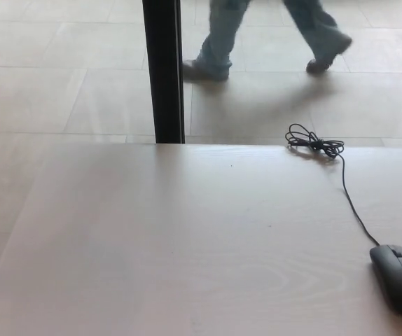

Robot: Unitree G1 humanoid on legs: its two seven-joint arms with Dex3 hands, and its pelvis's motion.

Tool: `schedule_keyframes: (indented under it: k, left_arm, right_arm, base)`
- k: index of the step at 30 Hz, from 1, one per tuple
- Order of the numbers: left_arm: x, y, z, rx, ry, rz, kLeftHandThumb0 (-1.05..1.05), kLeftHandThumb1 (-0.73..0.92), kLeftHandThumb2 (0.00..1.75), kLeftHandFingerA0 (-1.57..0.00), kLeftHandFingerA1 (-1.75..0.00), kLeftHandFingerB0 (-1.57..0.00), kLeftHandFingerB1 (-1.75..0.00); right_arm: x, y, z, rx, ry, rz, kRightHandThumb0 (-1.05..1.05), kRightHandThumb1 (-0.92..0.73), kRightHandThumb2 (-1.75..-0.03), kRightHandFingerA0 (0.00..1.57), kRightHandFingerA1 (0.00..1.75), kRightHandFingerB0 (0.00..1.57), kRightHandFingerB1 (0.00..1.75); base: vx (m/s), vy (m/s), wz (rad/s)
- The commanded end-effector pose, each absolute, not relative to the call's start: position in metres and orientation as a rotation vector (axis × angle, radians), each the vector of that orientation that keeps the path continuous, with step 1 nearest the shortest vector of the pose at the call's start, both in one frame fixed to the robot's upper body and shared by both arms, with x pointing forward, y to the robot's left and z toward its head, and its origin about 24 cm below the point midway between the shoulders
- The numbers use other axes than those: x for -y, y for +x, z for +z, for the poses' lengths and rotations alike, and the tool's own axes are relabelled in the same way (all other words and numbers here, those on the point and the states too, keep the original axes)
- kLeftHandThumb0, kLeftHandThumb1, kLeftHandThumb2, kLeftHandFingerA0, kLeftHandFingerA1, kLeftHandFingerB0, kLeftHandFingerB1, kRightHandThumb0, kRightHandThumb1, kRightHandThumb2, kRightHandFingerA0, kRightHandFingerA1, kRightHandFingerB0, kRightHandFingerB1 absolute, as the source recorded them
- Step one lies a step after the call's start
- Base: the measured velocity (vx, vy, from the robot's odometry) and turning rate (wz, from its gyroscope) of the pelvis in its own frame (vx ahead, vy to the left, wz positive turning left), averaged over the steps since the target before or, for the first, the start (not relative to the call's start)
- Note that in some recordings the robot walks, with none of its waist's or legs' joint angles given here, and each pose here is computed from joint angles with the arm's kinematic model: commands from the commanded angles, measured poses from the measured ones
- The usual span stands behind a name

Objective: The robot uses its right fingers to click on the left button of the black mouse placed on the table.

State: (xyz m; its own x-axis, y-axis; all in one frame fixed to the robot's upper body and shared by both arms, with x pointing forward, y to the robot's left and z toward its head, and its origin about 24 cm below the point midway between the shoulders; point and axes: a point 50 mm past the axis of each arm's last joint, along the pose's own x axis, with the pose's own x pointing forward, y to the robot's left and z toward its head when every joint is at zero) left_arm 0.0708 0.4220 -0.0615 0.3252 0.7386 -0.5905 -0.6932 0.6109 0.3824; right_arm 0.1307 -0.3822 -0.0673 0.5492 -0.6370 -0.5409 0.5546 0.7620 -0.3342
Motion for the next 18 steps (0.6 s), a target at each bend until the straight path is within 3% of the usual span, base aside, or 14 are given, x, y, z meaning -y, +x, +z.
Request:
schedule_keyframes:
  k: [1,5,6,7,8,9,13,14,15,16,17,18]
  left_arm:
    - [-0.442,0.064,-0.044,-0.655,-0.086,1.138,-0.65,0.58,0.58,-0.84,-0.67,-0.56,-0.50]
    - [-0.442,0.065,-0.045,-0.645,-0.092,1.140,-0.66,0.57,0.58,-0.85,-0.69,-0.60,-0.51]
    - [-0.441,0.065,-0.046,-0.644,-0.102,1.148,-0.66,0.57,0.57,-0.87,-0.70,-0.56,-0.51]
    - [-0.441,0.063,-0.046,-0.635,-0.121,1.149,-0.65,0.56,0.57,-0.82,-0.67,-0.54,-0.51]
    - [-0.441,0.063,-0.047,-0.634,-0.128,1.151,-0.64,0.57,0.57,-0.83,-0.68,-0.55,-0.50]
    - [-0.441,0.063,-0.047,-0.636,-0.123,1.150,-0.65,0.57,0.58,-0.86,-0.74,-0.56,-0.51]
    - [-0.440,0.064,-0.047,-0.634,-0.136,1.158,-0.68,0.54,0.59,-0.86,-0.75,-0.53,-0.51]
    - [-0.440,0.064,-0.047,-0.639,-0.129,1.154,-0.67,0.57,0.58,-0.85,-0.71,-0.53,-0.49]
    - [-0.440,0.063,-0.047,-0.634,-0.136,1.155,-0.66,0.56,0.58,-0.87,-0.72,-0.57,-0.48]
    - [-0.440,0.063,-0.048,-0.631,-0.140,1.156,-0.66,0.56,0.58,-0.87,-0.72,-0.57,-0.48]
    - [-0.440,0.063,-0.047,-0.637,-0.131,1.150,-0.65,0.57,0.58,-0.87,-0.72,-0.55,-0.48]
    - [-0.440,0.063,-0.048,-0.636,-0.132,1.150,-0.66,0.57,0.58,-0.86,-0.70,-0.56,-0.48]
  right_arm:
    - [0.418,0.128,-0.035,-0.476,-0.033,-0.926,-0.56,-0.59,-0.93,0.59,0.69,0.27,0.49]
    - [0.432,0.136,-0.016,-0.394,-0.035,-0.994,-0.58,-0.59,-0.90,0.60,0.62,0.32,0.49]
    - [0.436,0.140,-0.010,-0.346,0.012,-0.996,-0.51,-0.71,-0.61,0.72,0.55,0.37,0.35]
    - [0.442,0.150,0.005,-0.289,0.030,-1.002,-0.56,-0.57,-0.88,0.62,0.62,0.35,0.49]
    - [0.444,0.156,0.013,-0.225,0.042,-0.993,-0.53,-0.56,-0.87,0.53,0.62,0.35,0.49]
    - [0.445,0.161,0.020,-0.216,0.041,-0.992,-0.56,-0.56,-0.88,0.63,0.67,0.34,0.49]
    - [0.450,0.178,0.041,-0.163,-0.012,-0.972,-0.57,-0.57,-0.89,0.60,0.63,0.32,0.49]
    - [0.449,0.195,0.061,-0.088,-0.023,-0.939,-0.50,-0.71,-0.61,0.66,0.51,0.38,0.36]
    - [0.447,0.207,0.076,-0.020,-0.013,-0.911,-0.49,-0.70,-0.61,0.62,0.51,0.39,0.37]
    - [0.446,0.210,0.079,-0.005,-0.006,-0.904,-0.49,-0.70,-0.61,0.62,0.51,0.39,0.37]
    - [0.444,0.218,0.088,0.013,-0.015,-0.888,-0.54,-0.57,-0.88,0.60,0.61,0.33,0.49]
    - [0.443,0.225,0.095,0.038,0.003,-0.806,-0.51,-0.72,-0.62,0.51,0.50,0.34,0.36]
  base:
    - [0.00,0.000,0.00]
    - [0.00,0.000,0.00]
    - [0.00,0.000,0.00]
    - [0.00,0.000,0.00]
    - [0.00,0.000,0.00]
    - [0.00,0.000,0.00]
    - [0.00,0.000,0.00]
    - [0.00,0.000,0.00]
    - [0.00,0.000,0.00]
    - [0.00,0.000,0.00]
    - [0.00,0.000,0.00]
    - [0.00,0.000,0.00]
